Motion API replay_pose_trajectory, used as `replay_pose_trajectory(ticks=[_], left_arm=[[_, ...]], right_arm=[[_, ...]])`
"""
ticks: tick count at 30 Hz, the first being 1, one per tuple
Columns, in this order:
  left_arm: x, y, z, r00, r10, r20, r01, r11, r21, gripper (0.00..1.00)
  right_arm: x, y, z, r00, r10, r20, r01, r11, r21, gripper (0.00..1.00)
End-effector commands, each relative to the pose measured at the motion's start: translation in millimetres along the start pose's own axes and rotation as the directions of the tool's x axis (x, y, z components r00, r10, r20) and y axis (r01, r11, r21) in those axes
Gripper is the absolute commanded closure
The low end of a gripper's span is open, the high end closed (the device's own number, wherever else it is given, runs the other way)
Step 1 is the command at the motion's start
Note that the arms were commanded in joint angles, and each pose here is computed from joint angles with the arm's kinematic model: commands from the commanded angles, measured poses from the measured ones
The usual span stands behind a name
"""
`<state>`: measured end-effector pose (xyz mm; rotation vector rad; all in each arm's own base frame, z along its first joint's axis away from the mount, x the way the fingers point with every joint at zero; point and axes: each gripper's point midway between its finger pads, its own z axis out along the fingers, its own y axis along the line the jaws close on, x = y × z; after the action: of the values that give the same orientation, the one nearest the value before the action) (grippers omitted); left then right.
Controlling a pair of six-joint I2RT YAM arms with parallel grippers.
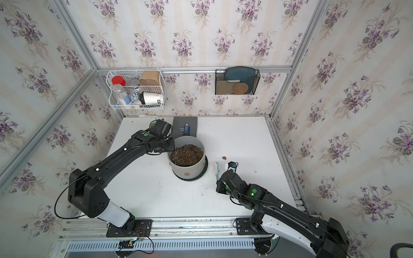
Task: Scrub the dried mud off the ceramic pot
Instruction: Rotate the pot on the tray.
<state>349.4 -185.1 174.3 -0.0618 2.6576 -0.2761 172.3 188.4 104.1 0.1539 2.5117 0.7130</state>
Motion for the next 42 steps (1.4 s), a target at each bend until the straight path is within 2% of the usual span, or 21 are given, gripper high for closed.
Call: replay_pose_trajectory(ticks=[1, 7, 15, 18, 20, 23, 27, 30, 36, 42], left_arm=[[0, 2, 2, 1.0, 0.009, 0.006, -0.009, 1.0, 0.004, 0.66], [14, 7, 7, 0.999, 0.023, -0.044, -0.023, 1.0, 0.002, 0.7], [29, 4, -3, 0.998, 0.019, -0.067, -0.015, 0.998, 0.056, 0.87], [36, 0, -5, 0.997, 0.0, -0.08, 0.008, 0.995, 0.099, 0.89], [41, -6, -5, 0.995, -0.007, -0.097, 0.02, 0.99, 0.139, 0.89], [44, -13, -6, 0.994, -0.005, -0.113, 0.025, 0.983, 0.18, 0.76], [34, -13, -8, 0.996, 0.008, -0.086, 0.007, 0.986, 0.167, 0.61], [21, -12, -10, 0.999, 0.012, -0.048, -0.005, 0.99, 0.142, 0.56], [1, -6, -4, 1.0, 0.025, -0.009, -0.025, 0.998, 0.065, 0.56], [1, -3, 4, 0.998, 0.061, -0.024, -0.06, 0.998, 0.033, 0.7]], right_arm=[[-2, -5, 5, 1.0, 0.026, 0.012, -0.026, 0.999, 0.036, 1.0], [-6, 6, 12, 1.0, 0.029, 0.011, -0.03, 0.999, 0.022, 1.0], [-10, 16, 15, 1.0, 0.026, 0.007, -0.027, 1.0, 0.012, 1.0], [-10, 16, 13, 1.0, 0.027, 0.009, -0.027, 1.0, 0.008, 1.0], [-10, 15, 14, 1.0, 0.026, 0.008, -0.026, 1.0, 0.007, 1.0], [-8, 15, 17, 1.0, 0.023, -0.003, -0.023, 1.0, 0.009, 1.0], [-6, 12, 22, 1.0, 0.019, -0.002, -0.019, 1.0, 0.023, 1.0], [-5, 12, 23, 1.0, 0.021, -0.005, -0.021, 1.0, 0.016, 1.0], [-2, 8, 24, 1.0, 0.017, -0.009, -0.017, 1.0, 0.016, 1.0], [-2, 9, 23, 1.0, 0.021, 0.001, -0.021, 1.0, -0.001, 1.0]])
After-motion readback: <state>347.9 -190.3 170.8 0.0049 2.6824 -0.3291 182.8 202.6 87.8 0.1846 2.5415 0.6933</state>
